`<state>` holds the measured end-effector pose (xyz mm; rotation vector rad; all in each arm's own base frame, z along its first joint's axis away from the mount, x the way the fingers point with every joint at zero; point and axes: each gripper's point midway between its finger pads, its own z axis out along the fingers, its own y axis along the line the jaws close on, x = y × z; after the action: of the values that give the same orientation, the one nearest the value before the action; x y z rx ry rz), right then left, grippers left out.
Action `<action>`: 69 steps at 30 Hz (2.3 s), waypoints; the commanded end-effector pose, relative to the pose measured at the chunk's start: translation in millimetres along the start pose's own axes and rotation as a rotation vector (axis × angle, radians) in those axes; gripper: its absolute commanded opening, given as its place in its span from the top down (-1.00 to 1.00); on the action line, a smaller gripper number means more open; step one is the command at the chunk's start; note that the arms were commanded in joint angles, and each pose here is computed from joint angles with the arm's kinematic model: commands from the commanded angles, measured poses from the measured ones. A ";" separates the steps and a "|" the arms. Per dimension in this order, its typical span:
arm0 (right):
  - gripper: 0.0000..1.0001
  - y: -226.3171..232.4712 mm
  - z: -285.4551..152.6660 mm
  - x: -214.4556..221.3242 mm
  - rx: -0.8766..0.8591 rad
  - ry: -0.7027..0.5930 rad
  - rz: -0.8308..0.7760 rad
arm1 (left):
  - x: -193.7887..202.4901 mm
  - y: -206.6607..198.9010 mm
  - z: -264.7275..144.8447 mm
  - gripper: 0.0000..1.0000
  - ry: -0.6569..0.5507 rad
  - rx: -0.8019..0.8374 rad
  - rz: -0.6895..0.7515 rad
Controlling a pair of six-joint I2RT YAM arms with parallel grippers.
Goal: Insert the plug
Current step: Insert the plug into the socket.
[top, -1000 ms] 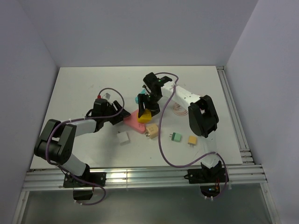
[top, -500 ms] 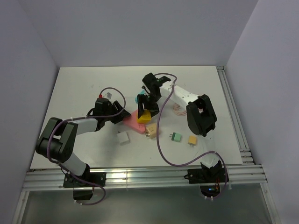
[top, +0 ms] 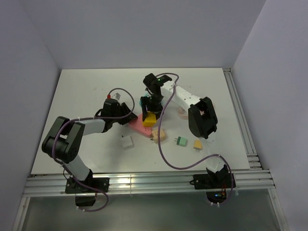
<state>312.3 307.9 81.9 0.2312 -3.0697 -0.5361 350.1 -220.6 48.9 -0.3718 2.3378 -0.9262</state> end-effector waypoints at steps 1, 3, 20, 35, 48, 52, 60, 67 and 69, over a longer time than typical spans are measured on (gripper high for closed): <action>1.00 -33.5 20.8 2.9 0.173 0.025 0.013 | 0.5 -22.2 9.2 0.17 0.007 0.054 0.055; 1.00 -35.9 21.6 4.3 0.187 0.030 0.013 | 0.9 -25.0 10.3 0.18 0.008 0.066 0.059; 1.00 -60.5 35.6 5.4 0.368 0.092 0.035 | 5.4 -36.4 11.7 0.24 -0.004 0.115 0.096; 1.00 -56.1 49.2 8.1 0.317 0.085 0.014 | 7.4 -32.8 4.4 0.25 -0.024 0.113 0.085; 1.00 -48.8 56.5 12.7 0.148 0.112 -0.011 | 2.8 -29.3 -2.0 0.26 -0.042 0.101 0.086; 1.00 -62.1 51.9 4.0 0.248 0.072 0.019 | 2.3 -29.4 -1.9 0.26 -0.043 0.100 0.085; 1.00 -66.6 39.4 -5.4 0.349 0.030 0.056 | 1.4 -29.9 -1.7 0.26 -0.046 0.104 0.084; 1.00 -64.0 38.7 -6.3 0.358 0.019 0.060 | 2.6 -34.3 -1.7 0.26 -0.037 0.123 0.085; 1.00 -66.4 38.1 -4.9 0.368 0.023 0.056 | 2.0 -34.6 -2.3 0.27 -0.039 0.123 0.087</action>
<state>311.3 297.1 78.8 0.1736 -3.0829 -0.3279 348.1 -239.5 54.5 -0.2773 2.2816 -0.9573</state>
